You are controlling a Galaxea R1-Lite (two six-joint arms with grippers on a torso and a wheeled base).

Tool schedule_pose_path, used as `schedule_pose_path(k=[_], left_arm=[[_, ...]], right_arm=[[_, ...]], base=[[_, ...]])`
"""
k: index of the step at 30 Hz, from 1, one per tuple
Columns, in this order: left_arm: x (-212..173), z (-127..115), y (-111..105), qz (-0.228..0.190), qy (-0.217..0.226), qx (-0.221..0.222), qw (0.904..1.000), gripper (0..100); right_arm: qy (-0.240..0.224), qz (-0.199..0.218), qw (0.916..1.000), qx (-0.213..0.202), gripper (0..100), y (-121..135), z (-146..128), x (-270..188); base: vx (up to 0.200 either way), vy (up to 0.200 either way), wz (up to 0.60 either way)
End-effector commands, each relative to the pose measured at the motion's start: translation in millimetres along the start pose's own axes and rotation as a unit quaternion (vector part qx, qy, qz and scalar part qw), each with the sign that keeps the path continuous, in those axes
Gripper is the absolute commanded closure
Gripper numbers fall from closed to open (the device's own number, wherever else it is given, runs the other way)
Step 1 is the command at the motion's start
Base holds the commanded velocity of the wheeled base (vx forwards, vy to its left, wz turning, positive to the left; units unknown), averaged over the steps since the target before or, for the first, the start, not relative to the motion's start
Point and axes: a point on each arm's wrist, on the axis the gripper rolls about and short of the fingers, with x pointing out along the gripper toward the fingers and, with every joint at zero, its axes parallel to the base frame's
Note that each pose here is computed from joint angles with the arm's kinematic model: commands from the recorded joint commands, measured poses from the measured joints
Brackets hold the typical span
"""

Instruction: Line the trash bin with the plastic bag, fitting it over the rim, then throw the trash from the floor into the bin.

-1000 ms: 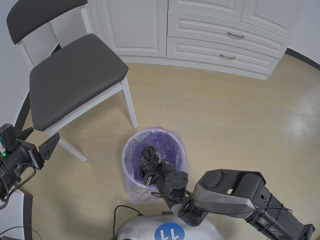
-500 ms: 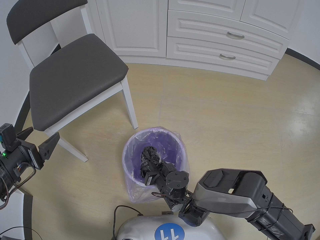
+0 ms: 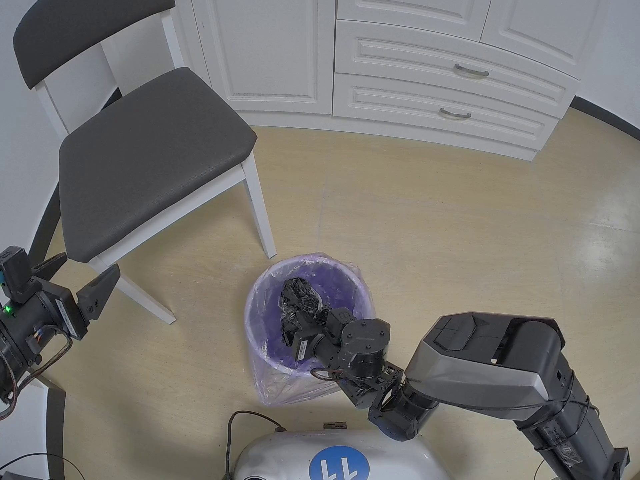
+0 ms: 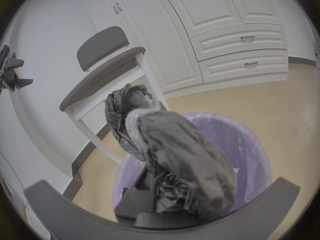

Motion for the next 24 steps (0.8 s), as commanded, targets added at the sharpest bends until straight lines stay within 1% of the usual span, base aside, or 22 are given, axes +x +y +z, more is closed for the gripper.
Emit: schedule_pose_path(k=[1, 4, 7, 12, 24], left_arm=[[-0.2, -0.5, -0.7, -0.003, 0.001, 0.000, 1.0000, 0], [0.5, -0.1, -1.4, -0.005, 0.001, 0.001, 1.0000, 0], [0.5, 0.0, -1.4, -0.005, 0.000, 0.001, 1.0000, 0], [-0.2, 0.4, -1.6, -0.006, -0.002, 0.001, 1.0000, 0], [-1.5, 0.8, -2.3, -0.008, -0.003, 0.001, 1.0000, 0]], right_arm=[[-0.002, -0.007, 1.0000, 0.000, 100, -10.9, -7.5, 9.4], [0.011, -0.015, 0.9998, -0.004, 100, -22.0, -15.5, 15.7], [0.029, -0.019, 0.9994, -0.009, 100, -24.7, -15.9, 16.6], [0.044, -0.010, 0.9989, -0.011, 100, -24.1, -16.4, 17.3], [0.063, -0.006, 0.9978, -0.016, 100, -22.9, -32.9, 16.1]], base=[[0.000, 0.000, 0.00], [0.000, 0.000, 0.00], [0.000, 0.000, 0.00], [0.000, 0.000, 0.00], [0.000, 0.000, 0.00]])
